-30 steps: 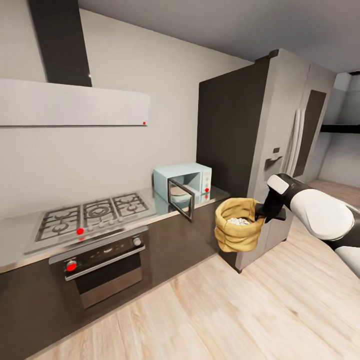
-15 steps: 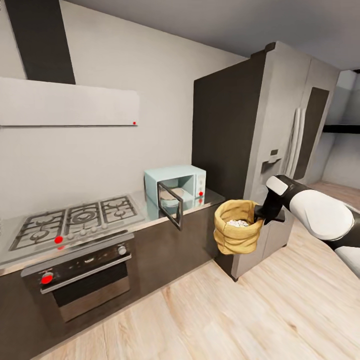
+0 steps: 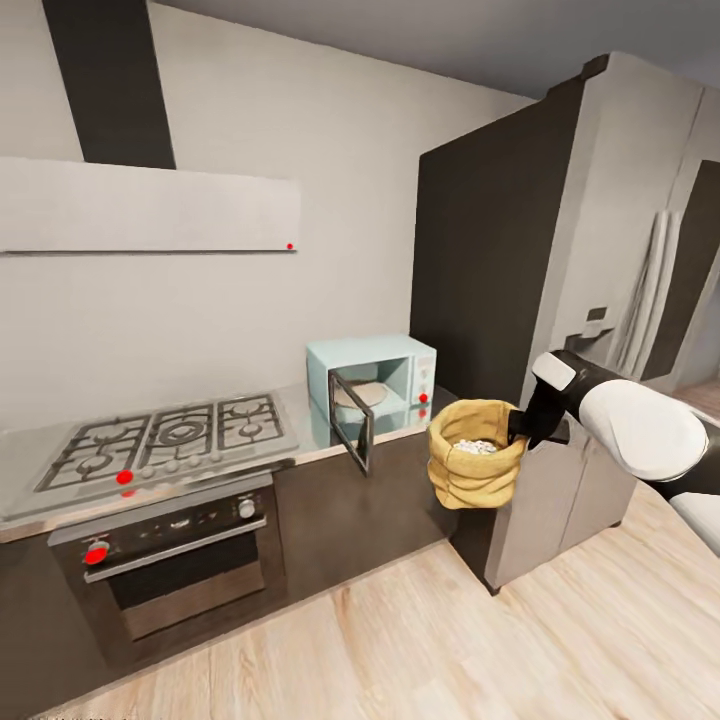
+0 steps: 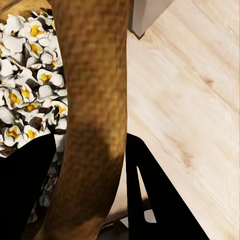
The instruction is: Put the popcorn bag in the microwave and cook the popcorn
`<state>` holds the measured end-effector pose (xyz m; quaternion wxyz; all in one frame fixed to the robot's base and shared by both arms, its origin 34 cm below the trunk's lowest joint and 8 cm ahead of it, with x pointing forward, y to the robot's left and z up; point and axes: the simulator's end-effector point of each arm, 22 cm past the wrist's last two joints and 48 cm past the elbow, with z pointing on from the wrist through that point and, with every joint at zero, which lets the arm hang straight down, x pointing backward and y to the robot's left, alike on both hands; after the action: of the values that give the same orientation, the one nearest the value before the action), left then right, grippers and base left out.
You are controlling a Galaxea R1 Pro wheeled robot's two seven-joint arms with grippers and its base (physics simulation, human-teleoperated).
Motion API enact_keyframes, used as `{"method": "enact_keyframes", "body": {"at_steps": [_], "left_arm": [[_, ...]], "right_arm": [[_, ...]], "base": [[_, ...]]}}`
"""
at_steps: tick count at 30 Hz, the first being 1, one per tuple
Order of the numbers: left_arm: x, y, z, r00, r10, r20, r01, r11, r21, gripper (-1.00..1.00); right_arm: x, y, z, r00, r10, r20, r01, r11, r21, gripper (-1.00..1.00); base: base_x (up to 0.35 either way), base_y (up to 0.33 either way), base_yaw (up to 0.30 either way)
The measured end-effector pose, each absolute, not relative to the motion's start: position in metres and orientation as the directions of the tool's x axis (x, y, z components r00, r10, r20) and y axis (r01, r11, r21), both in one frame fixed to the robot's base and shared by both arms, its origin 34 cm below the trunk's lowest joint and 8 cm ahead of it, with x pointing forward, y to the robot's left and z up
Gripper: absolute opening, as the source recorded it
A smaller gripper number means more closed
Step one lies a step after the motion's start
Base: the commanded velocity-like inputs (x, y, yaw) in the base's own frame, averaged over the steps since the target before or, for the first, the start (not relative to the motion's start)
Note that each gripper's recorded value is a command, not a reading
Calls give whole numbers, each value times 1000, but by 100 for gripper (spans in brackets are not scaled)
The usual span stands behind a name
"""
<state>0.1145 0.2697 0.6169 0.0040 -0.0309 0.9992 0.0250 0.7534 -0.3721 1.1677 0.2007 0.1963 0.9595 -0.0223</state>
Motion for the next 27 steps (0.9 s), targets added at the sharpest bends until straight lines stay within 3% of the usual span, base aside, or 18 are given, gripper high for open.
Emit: {"method": "enact_keyframes", "body": {"at_steps": [27], "left_arm": [[115,270,617,-998,-61,-9,-61,997,50,100]], "right_arm": [[753,-372,1167,-843,367,-393,386,922,34,-100]], "base": [[172,-274,256]]}}
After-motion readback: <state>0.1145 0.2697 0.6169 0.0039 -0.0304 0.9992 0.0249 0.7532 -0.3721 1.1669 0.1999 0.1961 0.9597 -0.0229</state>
